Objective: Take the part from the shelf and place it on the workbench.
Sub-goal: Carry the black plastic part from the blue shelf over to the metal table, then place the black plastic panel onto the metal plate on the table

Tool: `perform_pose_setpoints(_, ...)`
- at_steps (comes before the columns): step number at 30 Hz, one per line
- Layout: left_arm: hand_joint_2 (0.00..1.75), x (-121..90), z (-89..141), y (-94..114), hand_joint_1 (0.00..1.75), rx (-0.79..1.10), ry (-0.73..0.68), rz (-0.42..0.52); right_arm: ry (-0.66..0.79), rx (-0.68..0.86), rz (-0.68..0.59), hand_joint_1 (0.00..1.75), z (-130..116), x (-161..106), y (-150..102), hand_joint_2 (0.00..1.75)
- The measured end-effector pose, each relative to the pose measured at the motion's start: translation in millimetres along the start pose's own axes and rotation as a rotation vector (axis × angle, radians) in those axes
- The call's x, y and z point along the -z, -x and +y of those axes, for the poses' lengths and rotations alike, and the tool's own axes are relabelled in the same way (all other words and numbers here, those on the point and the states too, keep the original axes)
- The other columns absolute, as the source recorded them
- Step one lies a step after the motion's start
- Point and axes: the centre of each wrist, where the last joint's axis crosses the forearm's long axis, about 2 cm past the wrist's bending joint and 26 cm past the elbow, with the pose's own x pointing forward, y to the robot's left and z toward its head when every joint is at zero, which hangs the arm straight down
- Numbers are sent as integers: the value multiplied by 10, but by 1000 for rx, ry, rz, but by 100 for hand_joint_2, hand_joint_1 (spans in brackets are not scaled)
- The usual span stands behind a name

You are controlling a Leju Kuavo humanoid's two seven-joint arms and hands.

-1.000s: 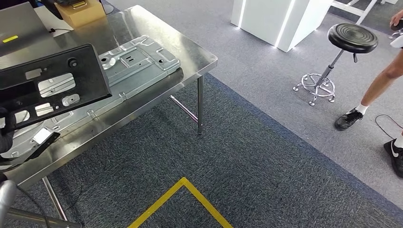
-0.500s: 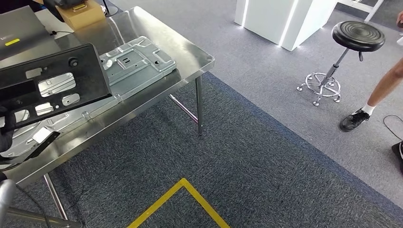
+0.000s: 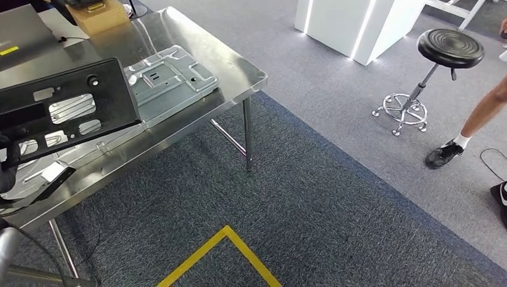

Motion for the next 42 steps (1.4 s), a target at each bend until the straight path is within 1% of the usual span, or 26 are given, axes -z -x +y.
perform_pose_setpoints(14, 175, 5, 0, 0, 175, -1, 10, 0, 5, -2, 2, 0, -62, -18, 32, 0)
perform_pose_setpoints(35, 175, 11, -19, -3, 175, 0, 22, -10, -1, -11, 1, 0, -56, -13, 17, 0)
perform_pose_setpoints(42, 175, 1, -23, -18, 175, -3, 25, -15, 2, -11, 9, 0, -73, -25, 56, 0)
